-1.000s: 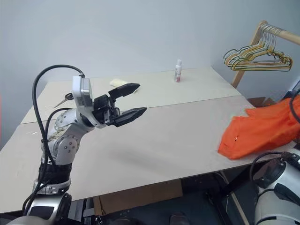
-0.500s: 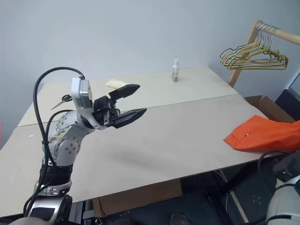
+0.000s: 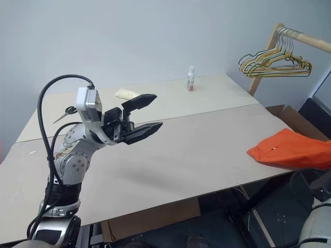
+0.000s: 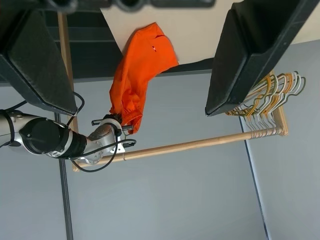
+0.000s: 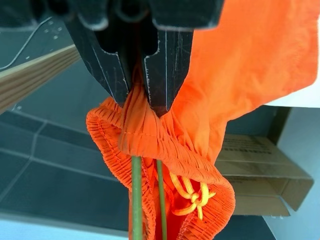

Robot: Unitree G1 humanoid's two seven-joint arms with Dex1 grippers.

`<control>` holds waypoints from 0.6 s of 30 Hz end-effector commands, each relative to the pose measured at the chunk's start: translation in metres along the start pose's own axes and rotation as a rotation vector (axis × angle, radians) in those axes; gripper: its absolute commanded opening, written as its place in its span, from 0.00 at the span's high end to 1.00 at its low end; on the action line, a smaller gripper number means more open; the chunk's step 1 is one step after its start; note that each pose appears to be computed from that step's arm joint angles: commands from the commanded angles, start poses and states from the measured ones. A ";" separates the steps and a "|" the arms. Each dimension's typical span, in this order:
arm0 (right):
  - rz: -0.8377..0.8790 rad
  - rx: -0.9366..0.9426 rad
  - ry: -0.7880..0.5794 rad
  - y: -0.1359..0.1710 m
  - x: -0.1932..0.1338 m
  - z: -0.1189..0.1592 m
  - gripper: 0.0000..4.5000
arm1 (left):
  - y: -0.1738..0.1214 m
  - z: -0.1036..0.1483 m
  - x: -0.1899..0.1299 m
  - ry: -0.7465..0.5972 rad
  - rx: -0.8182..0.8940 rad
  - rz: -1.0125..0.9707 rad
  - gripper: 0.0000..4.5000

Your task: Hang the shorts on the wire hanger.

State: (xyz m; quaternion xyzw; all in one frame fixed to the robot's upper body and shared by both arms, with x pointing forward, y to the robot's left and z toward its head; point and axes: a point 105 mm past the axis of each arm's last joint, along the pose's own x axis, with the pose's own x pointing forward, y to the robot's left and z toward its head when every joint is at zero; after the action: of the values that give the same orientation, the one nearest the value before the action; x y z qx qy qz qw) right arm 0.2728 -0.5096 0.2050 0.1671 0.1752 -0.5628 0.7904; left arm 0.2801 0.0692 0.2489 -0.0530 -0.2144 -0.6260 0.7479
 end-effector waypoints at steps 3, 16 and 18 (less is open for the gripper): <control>-0.060 -0.023 -0.096 -0.006 -0.008 0.022 0.57 | -0.005 0.011 0.003 -0.037 0.037 -0.032 0.00; -0.344 -0.307 -0.512 -0.010 -0.048 0.070 0.01 | -0.006 0.010 0.002 -0.055 0.027 -0.020 0.00; -0.417 -0.371 -0.636 -0.007 -0.063 0.081 0.01 | -0.005 0.010 0.002 -0.054 0.028 -0.017 0.00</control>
State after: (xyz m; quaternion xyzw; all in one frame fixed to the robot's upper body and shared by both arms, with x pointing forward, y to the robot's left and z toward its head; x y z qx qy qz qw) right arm 0.2566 -0.5067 0.2676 -0.1376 0.1225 -0.6722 0.7171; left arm 0.2785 0.0684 0.2468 -0.0663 -0.2159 -0.6289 0.7440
